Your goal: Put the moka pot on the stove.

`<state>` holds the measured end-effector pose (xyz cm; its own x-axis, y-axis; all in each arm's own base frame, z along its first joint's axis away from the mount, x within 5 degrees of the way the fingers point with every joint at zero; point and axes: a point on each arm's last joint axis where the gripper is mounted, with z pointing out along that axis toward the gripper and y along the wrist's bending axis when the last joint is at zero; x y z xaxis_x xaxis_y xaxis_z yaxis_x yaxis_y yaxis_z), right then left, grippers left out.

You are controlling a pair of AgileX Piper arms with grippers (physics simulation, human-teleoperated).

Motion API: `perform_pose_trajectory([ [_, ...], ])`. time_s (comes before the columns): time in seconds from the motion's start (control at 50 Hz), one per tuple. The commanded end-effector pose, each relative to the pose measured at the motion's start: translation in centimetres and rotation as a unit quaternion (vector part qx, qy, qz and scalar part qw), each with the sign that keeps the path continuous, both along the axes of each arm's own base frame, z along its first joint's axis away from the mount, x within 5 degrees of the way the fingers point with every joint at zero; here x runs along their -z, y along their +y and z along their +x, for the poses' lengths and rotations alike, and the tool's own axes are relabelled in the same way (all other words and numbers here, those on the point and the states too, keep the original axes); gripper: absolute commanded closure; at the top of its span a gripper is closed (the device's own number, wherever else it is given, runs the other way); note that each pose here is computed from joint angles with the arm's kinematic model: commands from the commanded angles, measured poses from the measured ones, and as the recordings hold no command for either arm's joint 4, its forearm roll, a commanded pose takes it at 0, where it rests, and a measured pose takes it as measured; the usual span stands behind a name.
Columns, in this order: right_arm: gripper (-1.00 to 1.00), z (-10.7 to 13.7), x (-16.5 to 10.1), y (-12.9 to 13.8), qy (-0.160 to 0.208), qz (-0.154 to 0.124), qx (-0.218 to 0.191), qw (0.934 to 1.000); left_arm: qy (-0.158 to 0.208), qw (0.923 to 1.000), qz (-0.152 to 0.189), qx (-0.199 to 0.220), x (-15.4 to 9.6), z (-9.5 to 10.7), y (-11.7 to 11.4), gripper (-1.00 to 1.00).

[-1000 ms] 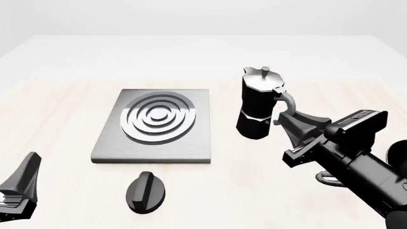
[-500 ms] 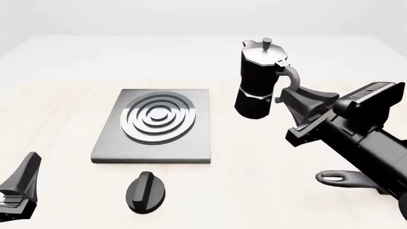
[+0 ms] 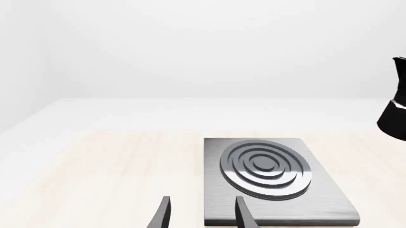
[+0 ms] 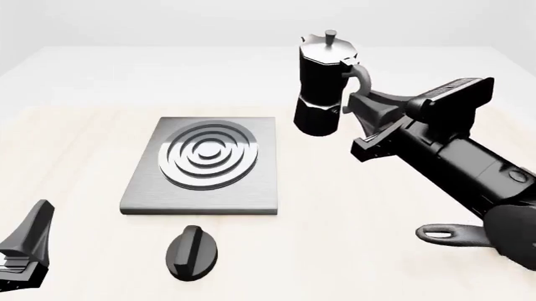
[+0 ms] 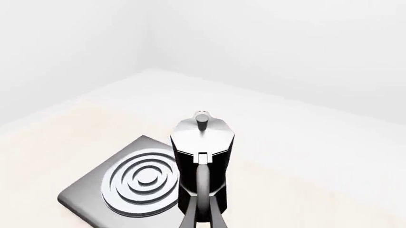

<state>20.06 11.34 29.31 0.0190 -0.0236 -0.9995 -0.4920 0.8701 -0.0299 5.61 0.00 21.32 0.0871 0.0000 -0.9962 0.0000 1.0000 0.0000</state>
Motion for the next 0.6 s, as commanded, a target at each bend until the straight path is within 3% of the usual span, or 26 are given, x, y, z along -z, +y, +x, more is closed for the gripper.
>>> perform_pose_trajectory([
  [0.02, 1.0, 1.8, -0.7, 0.9, -0.01, 0.009, 0.002, 0.9999, 0.0, 1.0, 0.0, 0.0, 0.0, 0.0, 0.0, -1.0],
  [0.6, 1.0, 6.4, -0.6, 4.2, -0.007, -0.001, -0.008, 0.9999, 0.0, 1.0, 0.0, 0.0, 0.0, 0.0, 0.0, -1.0],
])
